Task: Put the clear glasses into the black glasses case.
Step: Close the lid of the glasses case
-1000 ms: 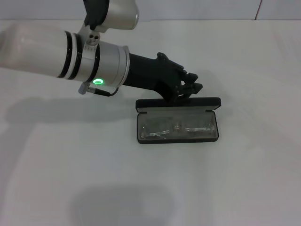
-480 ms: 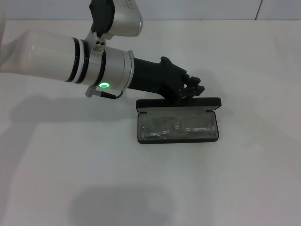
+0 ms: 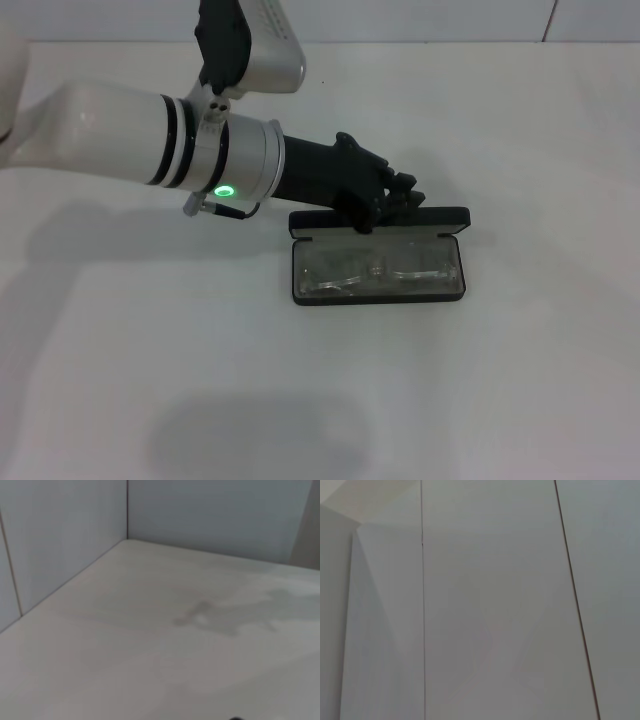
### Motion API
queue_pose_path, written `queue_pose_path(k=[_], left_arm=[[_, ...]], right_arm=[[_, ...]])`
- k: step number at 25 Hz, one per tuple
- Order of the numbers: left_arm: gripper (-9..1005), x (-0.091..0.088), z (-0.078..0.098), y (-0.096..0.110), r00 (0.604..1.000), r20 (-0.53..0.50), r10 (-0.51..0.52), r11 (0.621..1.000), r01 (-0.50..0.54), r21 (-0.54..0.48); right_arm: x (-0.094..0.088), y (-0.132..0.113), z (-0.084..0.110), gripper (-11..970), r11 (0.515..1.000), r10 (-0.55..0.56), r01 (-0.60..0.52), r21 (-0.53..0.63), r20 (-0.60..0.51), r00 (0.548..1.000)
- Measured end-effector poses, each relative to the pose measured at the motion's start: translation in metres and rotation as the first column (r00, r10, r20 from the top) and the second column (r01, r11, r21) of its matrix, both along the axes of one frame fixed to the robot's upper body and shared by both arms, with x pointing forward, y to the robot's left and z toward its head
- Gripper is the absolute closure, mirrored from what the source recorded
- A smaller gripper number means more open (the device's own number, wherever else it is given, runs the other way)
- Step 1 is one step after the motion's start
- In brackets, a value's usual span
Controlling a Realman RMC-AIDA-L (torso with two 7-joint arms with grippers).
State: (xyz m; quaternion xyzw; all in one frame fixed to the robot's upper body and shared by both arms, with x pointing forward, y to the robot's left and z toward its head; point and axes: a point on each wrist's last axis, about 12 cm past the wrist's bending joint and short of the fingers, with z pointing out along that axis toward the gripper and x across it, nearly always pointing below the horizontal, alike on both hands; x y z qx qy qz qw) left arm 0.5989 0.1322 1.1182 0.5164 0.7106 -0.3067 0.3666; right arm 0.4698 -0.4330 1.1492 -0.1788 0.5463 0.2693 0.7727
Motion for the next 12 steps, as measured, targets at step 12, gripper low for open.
queue_pose_path(k=[12], left_arm=[[818, -0.0039, -0.0067, 0.0005, 0.999, -0.039, -0.006, 1.000, 0.006, -0.010]], right_arm=[[0.0011, -0.0002, -0.0019, 932, 1.000, -0.010, 0.010, -0.001, -0.006, 1.000]])
